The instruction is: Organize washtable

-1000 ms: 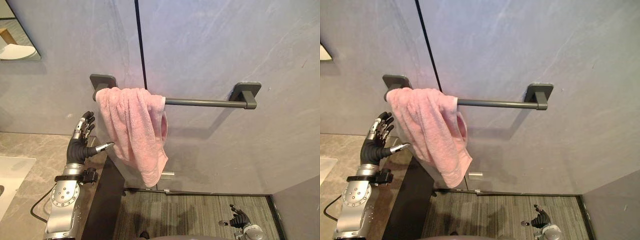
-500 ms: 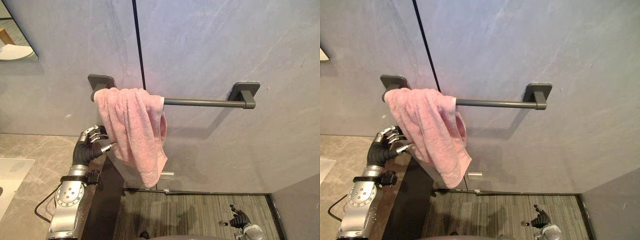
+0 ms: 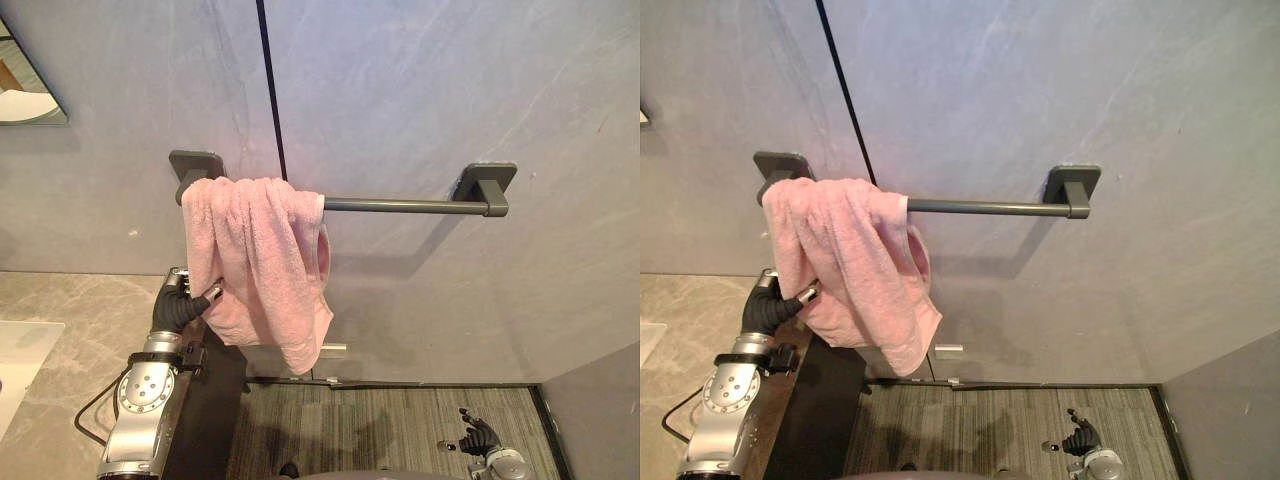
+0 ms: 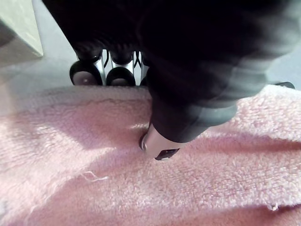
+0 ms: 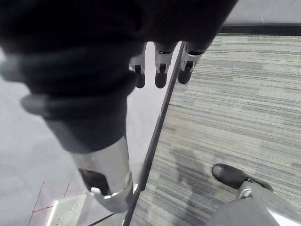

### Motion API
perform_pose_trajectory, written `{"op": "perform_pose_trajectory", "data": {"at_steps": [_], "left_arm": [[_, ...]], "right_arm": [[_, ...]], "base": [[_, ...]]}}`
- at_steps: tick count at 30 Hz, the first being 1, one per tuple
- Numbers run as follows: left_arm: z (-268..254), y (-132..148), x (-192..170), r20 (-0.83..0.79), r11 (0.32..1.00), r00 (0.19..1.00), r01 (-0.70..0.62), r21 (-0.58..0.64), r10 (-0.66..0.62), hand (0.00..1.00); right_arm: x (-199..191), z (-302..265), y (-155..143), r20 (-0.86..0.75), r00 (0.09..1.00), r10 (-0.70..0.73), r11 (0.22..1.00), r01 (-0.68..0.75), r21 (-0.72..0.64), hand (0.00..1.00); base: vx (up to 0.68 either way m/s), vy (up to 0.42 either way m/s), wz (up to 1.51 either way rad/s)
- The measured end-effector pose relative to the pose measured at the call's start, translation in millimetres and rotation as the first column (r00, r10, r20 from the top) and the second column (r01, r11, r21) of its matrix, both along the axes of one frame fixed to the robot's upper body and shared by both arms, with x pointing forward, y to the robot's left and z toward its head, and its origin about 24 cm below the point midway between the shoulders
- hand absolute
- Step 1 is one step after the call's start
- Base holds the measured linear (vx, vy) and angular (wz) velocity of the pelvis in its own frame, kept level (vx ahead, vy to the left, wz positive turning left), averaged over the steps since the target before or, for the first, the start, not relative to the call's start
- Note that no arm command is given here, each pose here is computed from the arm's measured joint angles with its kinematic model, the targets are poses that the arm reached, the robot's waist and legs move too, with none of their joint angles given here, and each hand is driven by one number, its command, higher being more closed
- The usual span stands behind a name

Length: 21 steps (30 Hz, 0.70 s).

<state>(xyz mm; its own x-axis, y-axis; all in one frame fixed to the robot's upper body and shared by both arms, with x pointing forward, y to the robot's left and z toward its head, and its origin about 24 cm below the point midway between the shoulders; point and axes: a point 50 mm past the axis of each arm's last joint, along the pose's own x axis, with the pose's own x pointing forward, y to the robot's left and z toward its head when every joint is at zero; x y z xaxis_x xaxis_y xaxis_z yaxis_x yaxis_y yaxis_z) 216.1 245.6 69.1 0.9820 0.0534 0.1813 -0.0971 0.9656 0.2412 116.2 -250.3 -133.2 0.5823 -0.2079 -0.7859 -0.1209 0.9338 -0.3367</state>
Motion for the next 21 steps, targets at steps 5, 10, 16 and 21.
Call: {"op": "perform_pose_trajectory", "data": {"at_steps": [5, 10, 16, 21], "left_arm": [[0, 0, 0, 0.002, 1.0, 1.0, -0.001, 0.0, 0.001, 1.0], [5, -2, 0, 0.024, 1.0, 1.0, 0.005, -0.004, -0.005, 1.0], [20, -10, -2, 0.099, 1.0, 0.995, 0.029, -0.002, -0.028, 1.0], [26, -12, -3, 0.134, 0.999, 0.99, 0.041, 0.003, -0.041, 1.0]], "right_arm": [[28, 25, 4, 0.173, 0.984, 0.048, 0.999, -0.046, -0.014, 0.0], [61, 68, 16, 0.405, 0.901, 0.153, 0.988, -0.153, -0.033, 0.0], [82, 124, 35, 0.629, 0.727, 0.274, 0.949, -0.309, -0.057, 0.0], [86, 159, 54, 0.718, 0.584, 0.378, 0.867, -0.495, -0.054, 0.0]], "base": [[-0.02, -0.006, -0.07], [-0.01, -0.005, -0.07], [-0.01, -0.008, -0.03], [-0.04, -0.013, -0.08]]}}
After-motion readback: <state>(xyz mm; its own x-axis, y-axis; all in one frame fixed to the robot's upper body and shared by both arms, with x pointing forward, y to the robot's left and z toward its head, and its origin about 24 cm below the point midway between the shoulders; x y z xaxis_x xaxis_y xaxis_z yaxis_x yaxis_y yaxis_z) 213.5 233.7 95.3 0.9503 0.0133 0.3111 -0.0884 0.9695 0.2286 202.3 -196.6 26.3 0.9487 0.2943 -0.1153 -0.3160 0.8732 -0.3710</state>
